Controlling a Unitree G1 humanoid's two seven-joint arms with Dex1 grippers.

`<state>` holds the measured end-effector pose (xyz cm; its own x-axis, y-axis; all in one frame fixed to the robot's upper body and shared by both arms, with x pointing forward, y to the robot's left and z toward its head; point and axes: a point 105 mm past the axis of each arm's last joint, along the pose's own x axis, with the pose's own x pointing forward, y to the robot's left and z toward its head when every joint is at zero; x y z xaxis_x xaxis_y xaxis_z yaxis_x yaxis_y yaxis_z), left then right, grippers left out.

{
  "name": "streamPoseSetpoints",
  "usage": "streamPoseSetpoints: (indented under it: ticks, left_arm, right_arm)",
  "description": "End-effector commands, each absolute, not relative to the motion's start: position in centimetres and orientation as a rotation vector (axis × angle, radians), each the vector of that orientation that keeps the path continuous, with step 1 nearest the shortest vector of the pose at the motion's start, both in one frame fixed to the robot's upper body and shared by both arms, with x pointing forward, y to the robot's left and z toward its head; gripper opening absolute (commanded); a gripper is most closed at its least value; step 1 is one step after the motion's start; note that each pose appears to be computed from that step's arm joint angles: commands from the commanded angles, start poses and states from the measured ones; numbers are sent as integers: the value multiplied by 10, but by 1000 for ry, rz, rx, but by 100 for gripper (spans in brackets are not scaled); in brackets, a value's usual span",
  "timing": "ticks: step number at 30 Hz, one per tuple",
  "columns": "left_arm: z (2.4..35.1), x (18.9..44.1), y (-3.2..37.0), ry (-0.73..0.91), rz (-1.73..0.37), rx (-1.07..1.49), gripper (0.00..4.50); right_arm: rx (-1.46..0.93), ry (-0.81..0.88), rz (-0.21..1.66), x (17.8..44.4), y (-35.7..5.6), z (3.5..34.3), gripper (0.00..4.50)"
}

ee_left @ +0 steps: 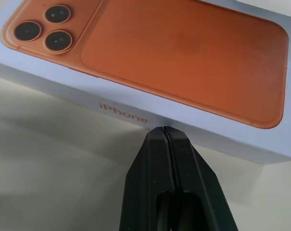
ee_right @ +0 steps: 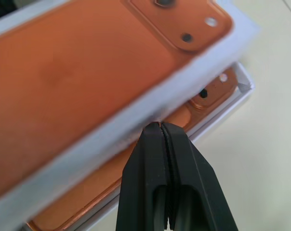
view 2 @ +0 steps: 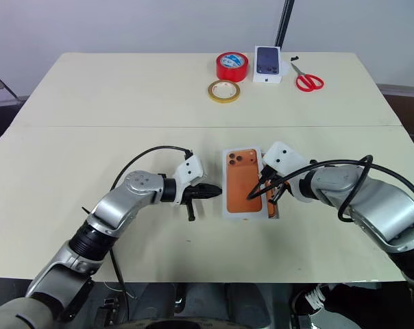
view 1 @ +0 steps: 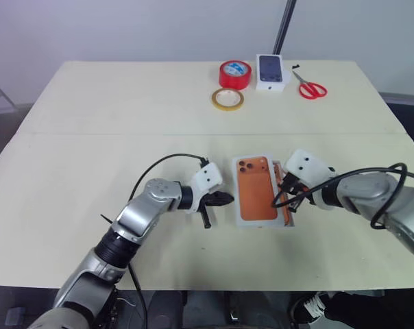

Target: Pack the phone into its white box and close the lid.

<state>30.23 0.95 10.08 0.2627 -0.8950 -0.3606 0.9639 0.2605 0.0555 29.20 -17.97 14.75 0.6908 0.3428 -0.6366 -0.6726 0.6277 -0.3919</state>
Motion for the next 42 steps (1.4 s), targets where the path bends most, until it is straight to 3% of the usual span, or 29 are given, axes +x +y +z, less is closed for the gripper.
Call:
streamPoseSetpoints:
  ticks: [1, 42]
  left_arm:
    - [119, 305, -5, 207, -1296, 261, 0]
    - [135, 298, -32, 138, -1334, 164, 0]
  right_arm:
    - [-676, 494, 624, 290, -175, 159, 4]
    - [-671, 549, 557, 288, -191, 146, 4]
